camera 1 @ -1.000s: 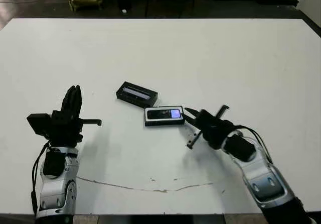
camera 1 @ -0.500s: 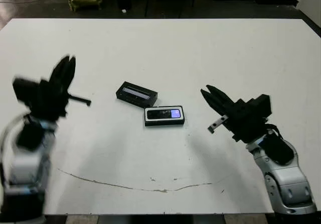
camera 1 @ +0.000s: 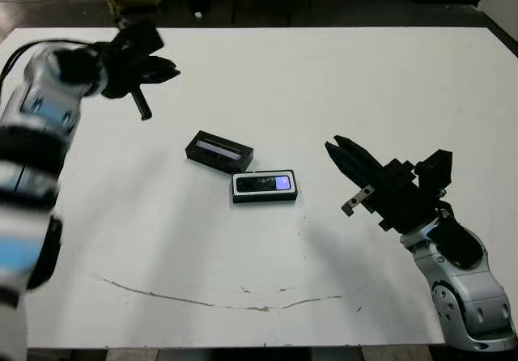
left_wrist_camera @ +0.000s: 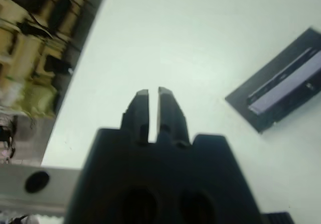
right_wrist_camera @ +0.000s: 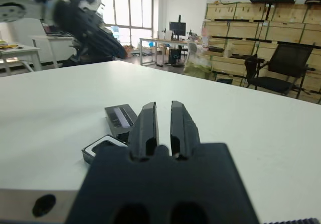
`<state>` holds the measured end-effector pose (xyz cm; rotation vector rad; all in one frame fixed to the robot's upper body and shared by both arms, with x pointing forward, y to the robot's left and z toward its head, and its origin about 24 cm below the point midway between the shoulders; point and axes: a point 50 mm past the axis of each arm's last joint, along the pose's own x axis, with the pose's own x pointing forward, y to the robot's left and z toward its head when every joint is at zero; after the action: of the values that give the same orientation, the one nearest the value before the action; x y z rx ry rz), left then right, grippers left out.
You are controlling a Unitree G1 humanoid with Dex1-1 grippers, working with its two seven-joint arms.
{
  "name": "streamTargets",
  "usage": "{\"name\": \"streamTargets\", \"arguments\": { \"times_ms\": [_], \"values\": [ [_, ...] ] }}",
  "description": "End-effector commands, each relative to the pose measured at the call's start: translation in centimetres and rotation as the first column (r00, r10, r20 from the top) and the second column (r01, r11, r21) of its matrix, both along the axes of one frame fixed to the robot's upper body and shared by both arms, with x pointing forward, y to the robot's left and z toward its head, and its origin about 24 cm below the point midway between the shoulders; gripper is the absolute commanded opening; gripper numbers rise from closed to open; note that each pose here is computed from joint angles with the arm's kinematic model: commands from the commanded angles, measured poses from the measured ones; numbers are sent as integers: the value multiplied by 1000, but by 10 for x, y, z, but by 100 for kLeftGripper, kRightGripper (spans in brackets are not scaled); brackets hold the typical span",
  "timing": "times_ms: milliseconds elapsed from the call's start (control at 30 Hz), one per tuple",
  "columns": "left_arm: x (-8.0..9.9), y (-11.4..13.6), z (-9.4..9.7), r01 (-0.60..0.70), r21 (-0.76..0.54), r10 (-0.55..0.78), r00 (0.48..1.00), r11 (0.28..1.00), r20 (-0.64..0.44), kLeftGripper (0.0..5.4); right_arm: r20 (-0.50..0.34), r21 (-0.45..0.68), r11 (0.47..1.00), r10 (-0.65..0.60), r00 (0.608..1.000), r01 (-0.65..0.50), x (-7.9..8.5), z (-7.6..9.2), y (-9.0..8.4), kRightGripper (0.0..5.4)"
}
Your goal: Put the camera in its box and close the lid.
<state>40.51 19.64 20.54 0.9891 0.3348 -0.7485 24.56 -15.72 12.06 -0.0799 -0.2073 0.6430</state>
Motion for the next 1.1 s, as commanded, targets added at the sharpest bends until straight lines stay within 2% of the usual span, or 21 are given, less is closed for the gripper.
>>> {"name": "streamTargets", "arguments": {
  "times_ms": [33,300,600,867,1100],
  "values": [
    [5,-9,-10,-12,86,15,999,996,-43,0,-19,-16,1000,-13,1000,13,-2,-8,-2,1],
    [11,-28,-30,-26,206,16,998,978,54,0,-39,-1,1000,-16,999,16,-4,-14,-1,1],
    [9,-43,-47,45,249,-72,992,968,99,0,-54,3,1000,-10,998,10,-7,-20,6,1],
    [6,-51,-59,78,268,-89,996,960,26,0,-56,1,1000,-14,998,14,-8,-23,5,1],
    [2,-58,-69,138,335,-112,989,932,-95,0,-64,9,1000,-19,998,19,-9,-24,6,1]
  ]
}}
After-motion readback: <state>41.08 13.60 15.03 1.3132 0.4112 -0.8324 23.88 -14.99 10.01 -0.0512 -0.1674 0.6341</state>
